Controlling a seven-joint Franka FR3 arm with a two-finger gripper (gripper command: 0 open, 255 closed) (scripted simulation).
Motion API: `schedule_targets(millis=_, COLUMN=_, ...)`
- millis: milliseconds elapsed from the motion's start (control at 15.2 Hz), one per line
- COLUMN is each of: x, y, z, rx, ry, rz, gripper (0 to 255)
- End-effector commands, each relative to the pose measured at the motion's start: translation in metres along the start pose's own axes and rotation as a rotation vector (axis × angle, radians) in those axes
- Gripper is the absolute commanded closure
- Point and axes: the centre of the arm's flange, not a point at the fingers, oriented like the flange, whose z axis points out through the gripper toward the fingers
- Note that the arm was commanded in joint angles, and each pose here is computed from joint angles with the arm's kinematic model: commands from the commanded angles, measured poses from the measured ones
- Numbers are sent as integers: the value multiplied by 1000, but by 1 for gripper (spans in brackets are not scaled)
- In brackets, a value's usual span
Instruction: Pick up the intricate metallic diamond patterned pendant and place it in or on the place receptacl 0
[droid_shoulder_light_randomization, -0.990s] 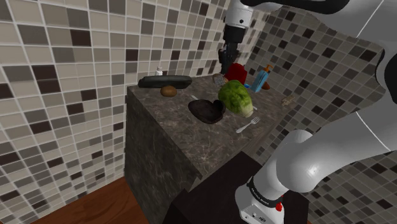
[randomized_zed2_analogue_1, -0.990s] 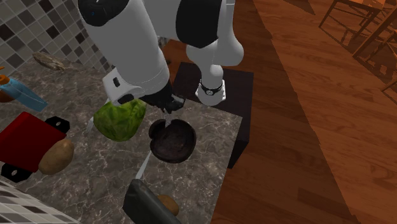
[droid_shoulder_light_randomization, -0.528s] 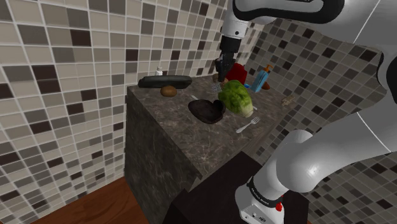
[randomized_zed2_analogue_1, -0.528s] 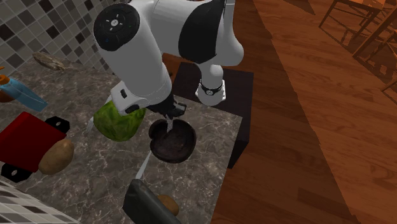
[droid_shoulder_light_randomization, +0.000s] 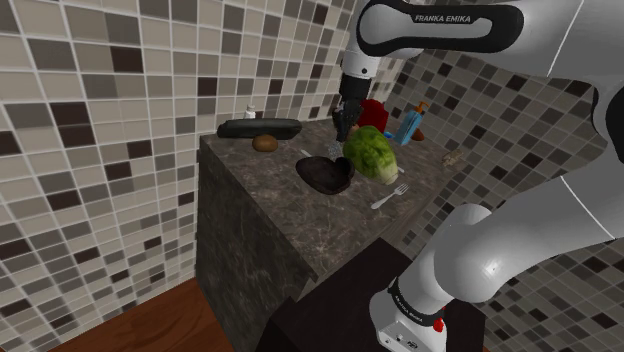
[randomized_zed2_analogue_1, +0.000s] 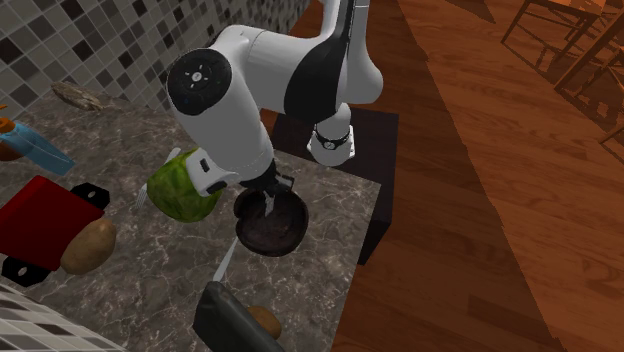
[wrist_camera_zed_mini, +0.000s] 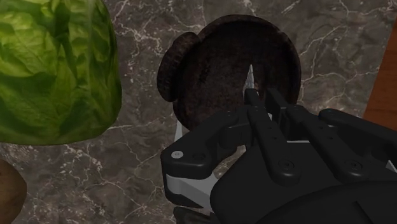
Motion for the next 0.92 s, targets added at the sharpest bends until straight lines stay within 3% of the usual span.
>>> schedule_targets(millis=0, x=0, y=1, z=4, rx=0, ry=0, rz=0, gripper=255)
schedule_targets(millis=396, x=0, y=1, z=4, rx=0, ry=0, rz=0, gripper=255)
schedule_targets(millis=462, x=0, y=1, z=4, rx=0, ry=0, rz=0, gripper=0)
schedule_targets(millis=792, x=0, y=1, z=4, rx=0, ry=0, rz=0, gripper=0)
schedule_targets(millis=858, x=0, y=1, z=-9, rx=0, ry=0, rz=0, gripper=0)
